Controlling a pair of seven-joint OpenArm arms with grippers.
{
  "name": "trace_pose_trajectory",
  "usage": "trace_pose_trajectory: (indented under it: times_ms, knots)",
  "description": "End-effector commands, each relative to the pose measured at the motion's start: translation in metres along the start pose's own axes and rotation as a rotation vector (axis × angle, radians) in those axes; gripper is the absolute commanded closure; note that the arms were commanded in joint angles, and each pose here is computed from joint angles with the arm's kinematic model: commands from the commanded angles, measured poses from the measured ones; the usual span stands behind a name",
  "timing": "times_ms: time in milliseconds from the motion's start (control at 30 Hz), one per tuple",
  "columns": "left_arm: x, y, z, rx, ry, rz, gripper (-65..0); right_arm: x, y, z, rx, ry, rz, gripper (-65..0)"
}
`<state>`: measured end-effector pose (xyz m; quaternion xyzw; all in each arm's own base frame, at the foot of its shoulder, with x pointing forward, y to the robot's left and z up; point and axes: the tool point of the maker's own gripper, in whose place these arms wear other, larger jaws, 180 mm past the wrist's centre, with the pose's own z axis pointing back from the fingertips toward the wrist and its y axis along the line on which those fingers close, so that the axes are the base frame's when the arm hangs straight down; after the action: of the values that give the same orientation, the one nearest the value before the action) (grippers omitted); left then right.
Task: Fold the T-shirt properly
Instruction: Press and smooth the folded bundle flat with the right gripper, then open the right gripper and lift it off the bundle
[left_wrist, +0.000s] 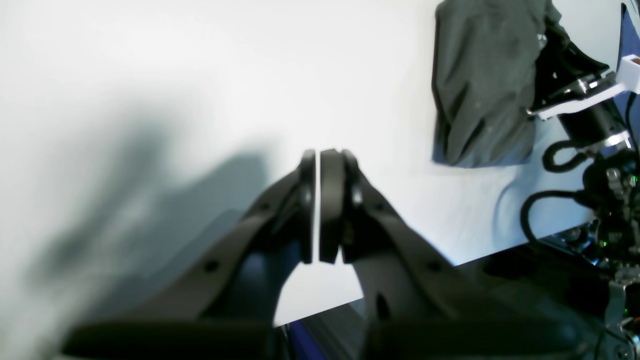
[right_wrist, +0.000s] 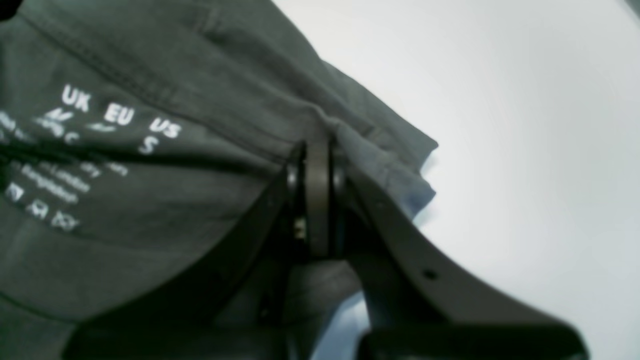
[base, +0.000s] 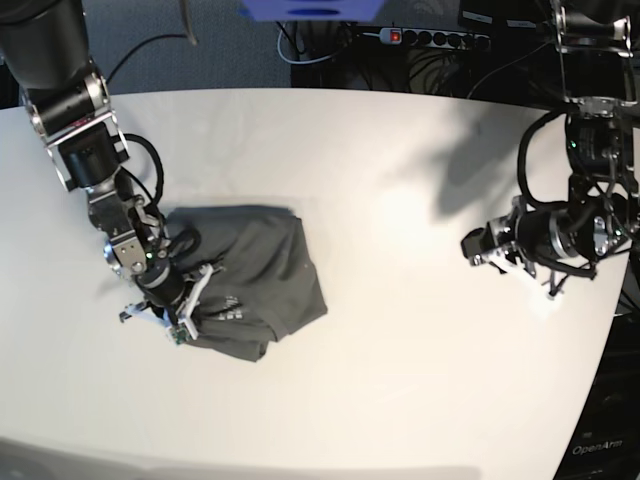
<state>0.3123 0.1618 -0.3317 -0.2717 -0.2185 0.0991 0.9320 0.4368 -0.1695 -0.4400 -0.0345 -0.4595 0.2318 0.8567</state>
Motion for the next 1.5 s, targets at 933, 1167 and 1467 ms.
trace_pose_trajectory:
  times_ms: [933,1167,1467]
  knots:
    - [0.012,-0.005,0.006,-0.014,-0.034,-0.018,-1.7,0.069,0.001,0.053,-0.153,-0.055,0.458,-0.1]
    - [0.011,-0.004,0.007,-0.01,-0.032,-0.026,-1.7,0.097,-0.002,0.097,-0.212,-0.085,0.49,-0.1]
    - [0.012,-0.011,0.011,-0.019,-0.044,-0.053,-1.7,0.057,-0.018,0.162,-0.275,0.011,0.454,-0.1]
